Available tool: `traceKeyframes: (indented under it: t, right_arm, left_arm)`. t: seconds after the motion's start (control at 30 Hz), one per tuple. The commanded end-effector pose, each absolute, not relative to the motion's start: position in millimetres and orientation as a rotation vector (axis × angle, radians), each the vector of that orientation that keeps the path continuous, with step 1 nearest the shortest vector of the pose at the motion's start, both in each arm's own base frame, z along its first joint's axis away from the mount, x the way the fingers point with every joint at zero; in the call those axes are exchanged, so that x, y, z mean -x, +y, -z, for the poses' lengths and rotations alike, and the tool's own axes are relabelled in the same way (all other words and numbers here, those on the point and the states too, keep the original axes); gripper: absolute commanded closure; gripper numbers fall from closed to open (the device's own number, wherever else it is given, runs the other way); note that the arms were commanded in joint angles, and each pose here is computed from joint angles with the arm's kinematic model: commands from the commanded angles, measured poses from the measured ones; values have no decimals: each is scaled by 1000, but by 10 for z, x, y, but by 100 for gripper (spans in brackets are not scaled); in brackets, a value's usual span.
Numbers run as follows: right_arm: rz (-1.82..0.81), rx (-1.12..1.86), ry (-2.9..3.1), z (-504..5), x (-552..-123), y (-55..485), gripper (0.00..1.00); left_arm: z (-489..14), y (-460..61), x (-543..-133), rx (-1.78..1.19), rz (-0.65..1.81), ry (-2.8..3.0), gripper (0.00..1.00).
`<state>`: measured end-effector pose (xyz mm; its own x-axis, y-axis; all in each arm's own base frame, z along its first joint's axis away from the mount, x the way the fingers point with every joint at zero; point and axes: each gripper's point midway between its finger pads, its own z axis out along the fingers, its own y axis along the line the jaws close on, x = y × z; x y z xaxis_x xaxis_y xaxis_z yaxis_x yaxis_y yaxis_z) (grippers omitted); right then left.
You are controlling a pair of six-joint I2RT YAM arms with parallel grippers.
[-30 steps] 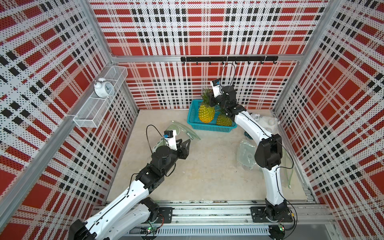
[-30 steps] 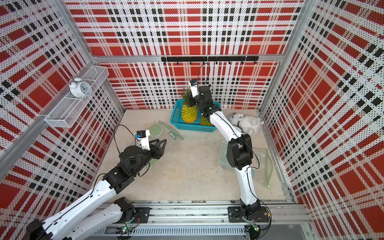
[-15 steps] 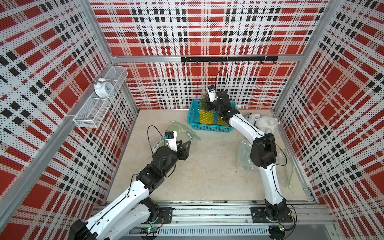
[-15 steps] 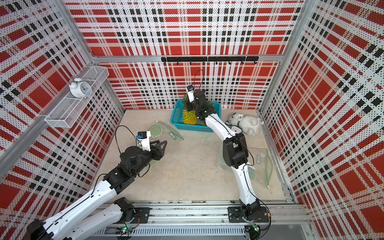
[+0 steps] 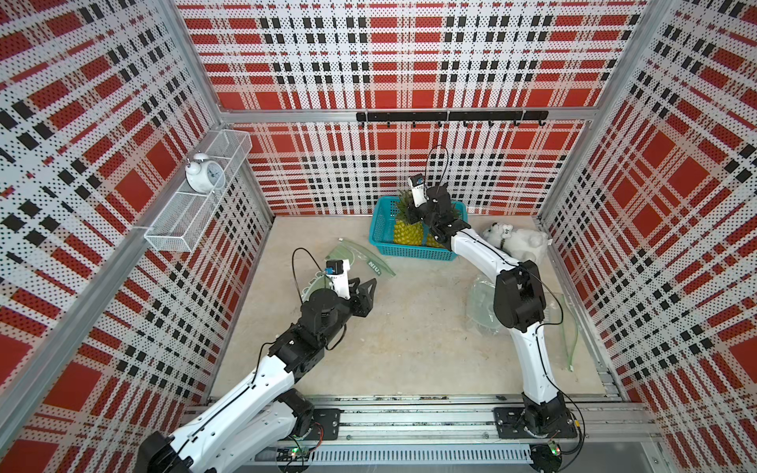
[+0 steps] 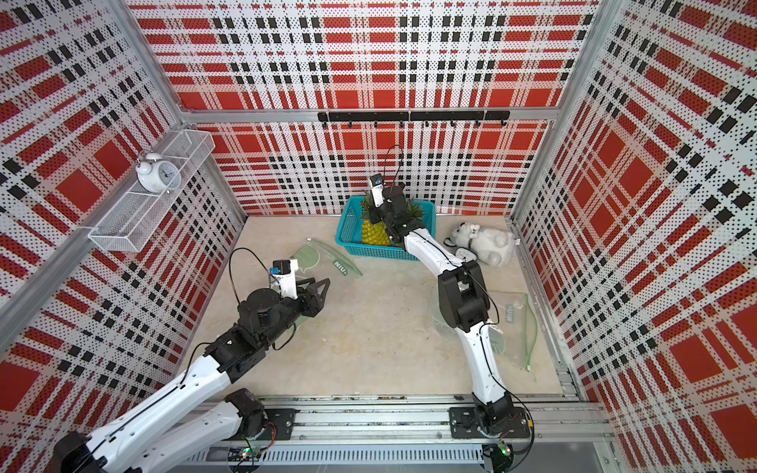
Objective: Open the zip-top bag and take out the pineapple
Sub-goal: Place the pineapple in the basket, then reset both arms
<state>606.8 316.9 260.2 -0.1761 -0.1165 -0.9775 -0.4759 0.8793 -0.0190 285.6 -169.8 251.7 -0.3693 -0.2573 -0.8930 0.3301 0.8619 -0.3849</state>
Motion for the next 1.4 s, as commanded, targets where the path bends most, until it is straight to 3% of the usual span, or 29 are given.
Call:
traceKeyframes:
  t: [0.0,0.4,0.8,1.07,1.37]
  right_arm:
    - [-374,402,1585,-3293,-5958,3152,89]
    - [-407,369,1485,-3836,-5701,3031,42]
    - [-342,297,1349,-4409,-5056,2530,32]
    - [-155,192,1388,-4248,-4598,1818,31]
    - [31,64,1479,-3748,-4168,1007,30]
  left_arm:
    - [-2451,-1687,-2856,-69,604,1864,43]
    - [-2489,-1656,-2882,-60,582,1854,40]
    - [-2679,-1183,-3171,131,370,1780,30]
    - [-2825,-453,-3305,342,101,1650,27]
    - [-2575,212,-3315,456,-119,1599,28]
